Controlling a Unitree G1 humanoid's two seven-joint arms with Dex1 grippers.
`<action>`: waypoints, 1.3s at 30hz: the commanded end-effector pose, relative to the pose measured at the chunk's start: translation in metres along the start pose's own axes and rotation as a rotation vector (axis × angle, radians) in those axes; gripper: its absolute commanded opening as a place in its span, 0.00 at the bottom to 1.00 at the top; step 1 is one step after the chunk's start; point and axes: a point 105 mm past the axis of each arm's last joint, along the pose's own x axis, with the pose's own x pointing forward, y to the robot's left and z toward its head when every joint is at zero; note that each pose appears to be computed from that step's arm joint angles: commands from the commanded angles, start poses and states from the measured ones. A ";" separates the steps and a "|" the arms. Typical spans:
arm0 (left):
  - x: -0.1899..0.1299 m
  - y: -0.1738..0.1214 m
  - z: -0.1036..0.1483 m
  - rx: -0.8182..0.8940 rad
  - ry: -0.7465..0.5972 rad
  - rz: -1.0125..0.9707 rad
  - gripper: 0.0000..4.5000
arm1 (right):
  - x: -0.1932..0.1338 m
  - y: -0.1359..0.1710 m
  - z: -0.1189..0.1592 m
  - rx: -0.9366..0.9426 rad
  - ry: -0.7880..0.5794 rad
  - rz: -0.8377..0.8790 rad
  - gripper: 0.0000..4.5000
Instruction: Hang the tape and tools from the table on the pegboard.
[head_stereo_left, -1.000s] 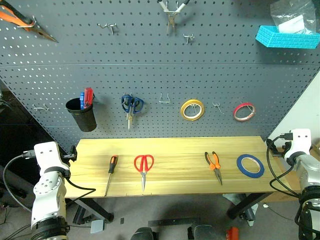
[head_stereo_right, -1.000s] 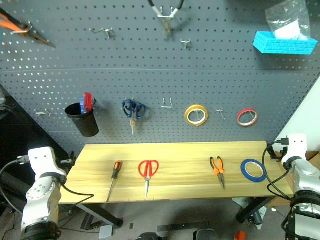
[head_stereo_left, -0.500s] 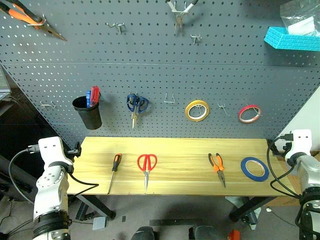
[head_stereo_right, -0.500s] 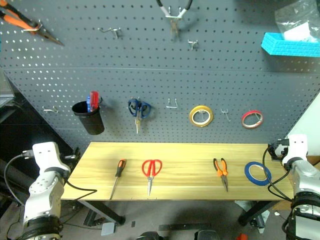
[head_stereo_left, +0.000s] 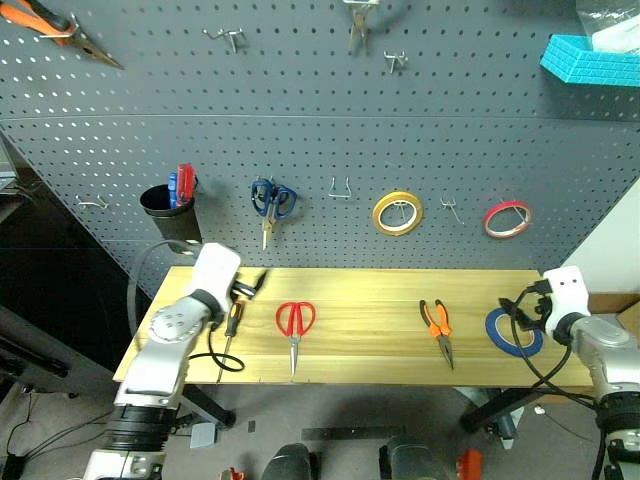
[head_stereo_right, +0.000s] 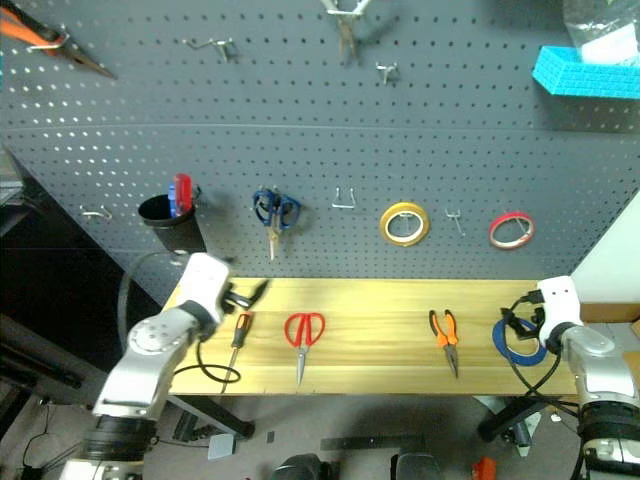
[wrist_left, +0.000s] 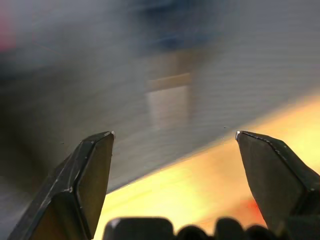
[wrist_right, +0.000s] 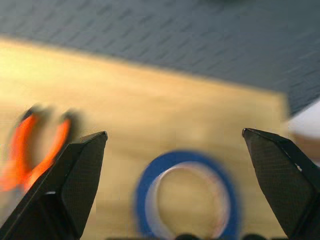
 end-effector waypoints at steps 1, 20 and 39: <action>0.004 -0.036 0.027 0.060 -0.043 -0.274 0.93 | -0.001 0.009 0.004 0.002 0.049 0.047 1.00; 0.023 -0.081 0.054 0.257 -0.065 -0.620 0.94 | 0.050 0.000 -0.020 -0.023 0.332 0.025 0.92; 0.023 -0.080 0.083 0.200 -0.189 -0.581 0.94 | 0.037 -0.005 -0.016 -0.081 0.282 0.043 0.08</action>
